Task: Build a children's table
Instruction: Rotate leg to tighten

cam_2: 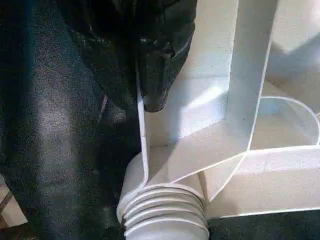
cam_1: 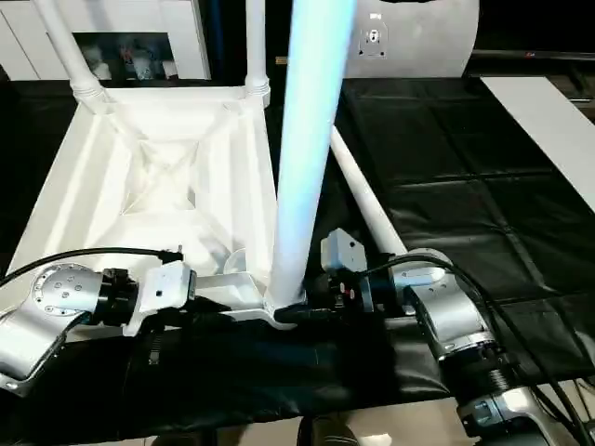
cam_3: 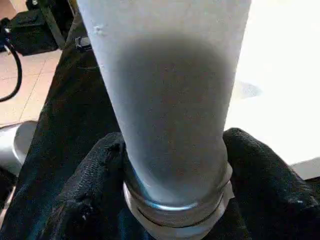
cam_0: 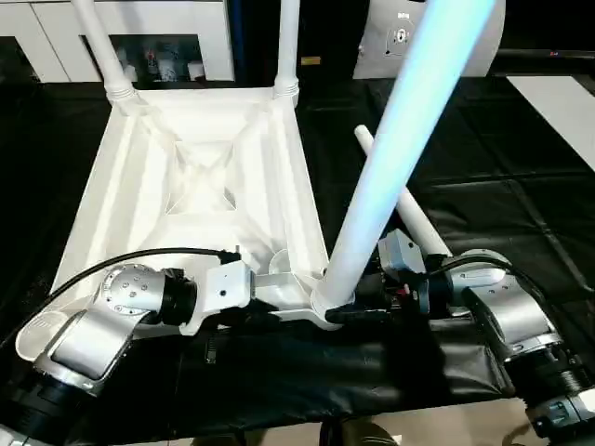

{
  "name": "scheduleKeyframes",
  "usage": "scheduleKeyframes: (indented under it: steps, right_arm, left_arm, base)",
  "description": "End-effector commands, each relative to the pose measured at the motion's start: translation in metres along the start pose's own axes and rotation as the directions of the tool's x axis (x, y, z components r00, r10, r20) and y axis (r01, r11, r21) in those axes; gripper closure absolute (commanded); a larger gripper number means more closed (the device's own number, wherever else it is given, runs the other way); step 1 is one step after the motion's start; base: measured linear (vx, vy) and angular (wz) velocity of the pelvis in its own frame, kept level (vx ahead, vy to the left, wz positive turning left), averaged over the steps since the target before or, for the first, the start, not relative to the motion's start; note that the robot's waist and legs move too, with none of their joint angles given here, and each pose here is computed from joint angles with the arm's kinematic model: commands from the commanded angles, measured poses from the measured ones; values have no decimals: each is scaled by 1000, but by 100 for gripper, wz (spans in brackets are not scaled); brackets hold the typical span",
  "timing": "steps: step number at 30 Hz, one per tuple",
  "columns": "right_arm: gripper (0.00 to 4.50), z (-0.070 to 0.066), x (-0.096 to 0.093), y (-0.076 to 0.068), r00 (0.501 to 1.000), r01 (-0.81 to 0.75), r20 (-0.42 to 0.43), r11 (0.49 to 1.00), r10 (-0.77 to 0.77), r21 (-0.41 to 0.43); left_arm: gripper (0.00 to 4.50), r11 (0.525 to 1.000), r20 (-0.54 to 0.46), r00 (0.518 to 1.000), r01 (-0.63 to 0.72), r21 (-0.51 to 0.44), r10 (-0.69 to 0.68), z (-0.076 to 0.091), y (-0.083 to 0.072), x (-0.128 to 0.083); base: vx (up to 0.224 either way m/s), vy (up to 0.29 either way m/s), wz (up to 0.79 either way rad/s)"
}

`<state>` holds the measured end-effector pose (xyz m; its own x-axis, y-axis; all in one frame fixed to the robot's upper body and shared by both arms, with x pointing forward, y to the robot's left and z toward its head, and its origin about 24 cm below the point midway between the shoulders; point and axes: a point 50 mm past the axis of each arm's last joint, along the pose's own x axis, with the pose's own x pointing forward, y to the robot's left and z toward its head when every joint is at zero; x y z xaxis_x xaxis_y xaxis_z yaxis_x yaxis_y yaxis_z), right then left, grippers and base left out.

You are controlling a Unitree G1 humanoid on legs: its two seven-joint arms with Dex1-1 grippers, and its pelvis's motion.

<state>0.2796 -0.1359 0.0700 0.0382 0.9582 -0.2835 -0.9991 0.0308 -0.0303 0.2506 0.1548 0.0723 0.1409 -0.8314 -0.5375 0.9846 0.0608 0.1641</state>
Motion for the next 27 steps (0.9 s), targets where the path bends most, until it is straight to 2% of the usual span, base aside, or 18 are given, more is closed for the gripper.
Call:
scheduleKeyframes:
  steps: [1, 2, 4, 8, 10, 14, 16, 17, 18, 20, 21, 22, 25, 27]
  right_arm:
    - [181, -5, 8, 7, 1000, -20, 16, 1000, 20, 19]
    - [181, -5, 9, 7, 1000, -10, 18, 1000, 10, 24]
    - [183, -10, 18, 8, 995, 85, 39, 993, -88, 77]
    - [183, -14, 45, 6, 950, 280, 79, 936, -302, 212]
    - [184, -11, 65, 1, 894, 384, 113, 872, -433, 304]
    - [184, -7, 83, -7, 814, 491, 113, 779, -570, 391]
    - [184, -7, 92, -15, 740, 580, 61, 681, -670, 448]
    - [184, -8, 93, -16, 726, 594, 48, 661, -686, 457]
    - [184, -9, 95, -19, 684, 632, 17, 605, -729, 484]
    - [184, -9, 96, -21, 656, 651, 7, 571, -754, 500]
    - [184, -9, 96, -21, 656, 651, 7, 571, -754, 500]
    - [128, -9, 95, -20, 647, 646, 23, 564, -762, 514]
    - [107, -11, 92, -19, 643, 646, 26, 560, -765, 518]
    - [78, -11, 91, -20, 636, 656, 22, 556, -771, 511]
  left_arm:
    - [450, 996, 20, 997, 72, -54, -71, -3, -15, 14]
    - [450, 997, 22, 998, 59, -59, -58, -3, -14, 15]
    - [450, 993, 27, 998, -52, -105, 55, 2, -11, 19]
    - [450, 937, 37, 961, -258, -235, 274, 15, -6, 35]
    - [450, 889, 39, 926, -348, -298, 376, 25, -4, 50]
    - [450, 834, 31, 884, -428, -349, 467, 37, 0, 70]
    - [450, 783, -2, 842, -503, -366, 540, 45, 6, 82]
    - [450, 773, -11, 833, -519, -365, 554, 46, 7, 83]
    - [450, 759, -21, 817, -545, -357, 577, 49, 10, 86]
    - [450, 746, -29, 802, -567, -350, 596, 54, 13, 88]
    - [450, 746, -29, 802, -567, -350, 596, 54, 13, 88]
    - [450, 752, -28, 803, -569, -334, 595, 57, 15, 89]
    - [450, 780, -15, 824, -541, -313, 566, 56, 13, 88]
    - [450, 793, -17, 835, -528, -305, 550, 55, 11, 89]
  base:
    - [0, 0, 0]
    - [0, 0, 0]
    - [0, 0, 0]
    - [0, 0, 0]
    - [0, 0, 0]
    - [0, 0, 0]
    - [0, 0, 0]
    - [0, 0, 0]
    - [0, 0, 0]
    - [0, 0, 0]
    - [0, 0, 0]
    - [0, 0, 0]
    - [0, 0, 0]
    - [0, 0, 0]
